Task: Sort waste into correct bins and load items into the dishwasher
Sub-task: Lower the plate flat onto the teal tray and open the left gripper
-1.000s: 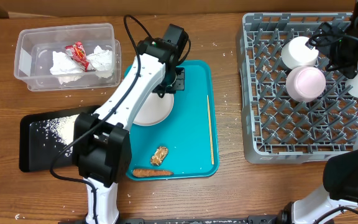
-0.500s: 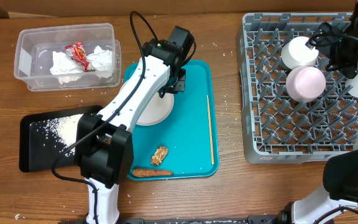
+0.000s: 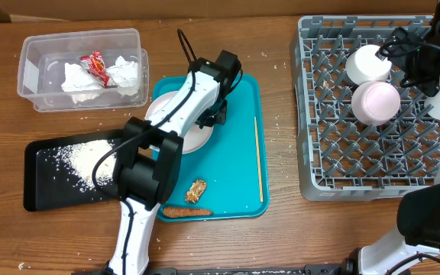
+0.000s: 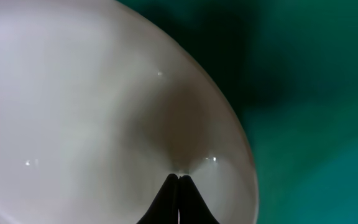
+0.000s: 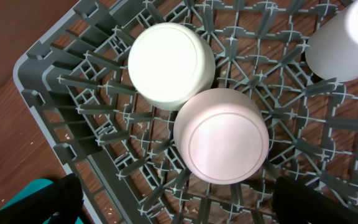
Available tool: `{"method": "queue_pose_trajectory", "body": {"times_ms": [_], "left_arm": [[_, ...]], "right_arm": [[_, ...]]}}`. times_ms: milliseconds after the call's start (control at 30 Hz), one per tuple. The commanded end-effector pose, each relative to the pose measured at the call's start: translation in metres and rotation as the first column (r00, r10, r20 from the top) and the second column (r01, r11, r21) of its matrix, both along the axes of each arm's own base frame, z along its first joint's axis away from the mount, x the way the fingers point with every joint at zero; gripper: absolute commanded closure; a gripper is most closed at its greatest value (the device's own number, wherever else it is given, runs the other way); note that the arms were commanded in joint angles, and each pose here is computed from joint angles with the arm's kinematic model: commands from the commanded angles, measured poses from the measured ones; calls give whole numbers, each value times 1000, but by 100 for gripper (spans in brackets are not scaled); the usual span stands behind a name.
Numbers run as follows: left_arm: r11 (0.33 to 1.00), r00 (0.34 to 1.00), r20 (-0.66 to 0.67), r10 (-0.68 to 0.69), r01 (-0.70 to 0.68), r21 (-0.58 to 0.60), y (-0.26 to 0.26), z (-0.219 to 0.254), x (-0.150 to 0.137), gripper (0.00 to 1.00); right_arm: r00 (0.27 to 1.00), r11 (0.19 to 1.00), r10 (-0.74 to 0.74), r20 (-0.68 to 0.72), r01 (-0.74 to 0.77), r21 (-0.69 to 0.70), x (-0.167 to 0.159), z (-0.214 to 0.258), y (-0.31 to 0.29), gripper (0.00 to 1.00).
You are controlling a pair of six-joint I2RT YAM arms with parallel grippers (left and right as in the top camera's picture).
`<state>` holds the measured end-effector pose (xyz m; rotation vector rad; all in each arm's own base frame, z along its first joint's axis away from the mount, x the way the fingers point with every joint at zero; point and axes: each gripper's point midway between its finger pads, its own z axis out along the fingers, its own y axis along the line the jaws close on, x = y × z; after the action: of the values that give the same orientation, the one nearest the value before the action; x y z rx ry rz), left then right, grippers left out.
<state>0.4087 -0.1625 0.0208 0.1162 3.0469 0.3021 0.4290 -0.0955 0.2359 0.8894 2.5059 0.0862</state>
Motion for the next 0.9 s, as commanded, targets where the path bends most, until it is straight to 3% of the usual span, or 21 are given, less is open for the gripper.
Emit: {"method": "queue_pose_trajectory", "body": {"times_ms": [0,433,867], "left_arm": [[999,1000,-8,0,0,-38,-8,-1,-2,96],[978,999,-28,-28,22,-208,-39,-4,-2,96],[972,999,13,-33,35,-231,-45,18,10,96]], "right_arm": [[999,1000,-2,35,3,-4,0,13,1,0],[999,1000,-2,35,3,-4,0,13,1,0],[999,1000,-2,35,3,-4,0,13,1,0]]}}
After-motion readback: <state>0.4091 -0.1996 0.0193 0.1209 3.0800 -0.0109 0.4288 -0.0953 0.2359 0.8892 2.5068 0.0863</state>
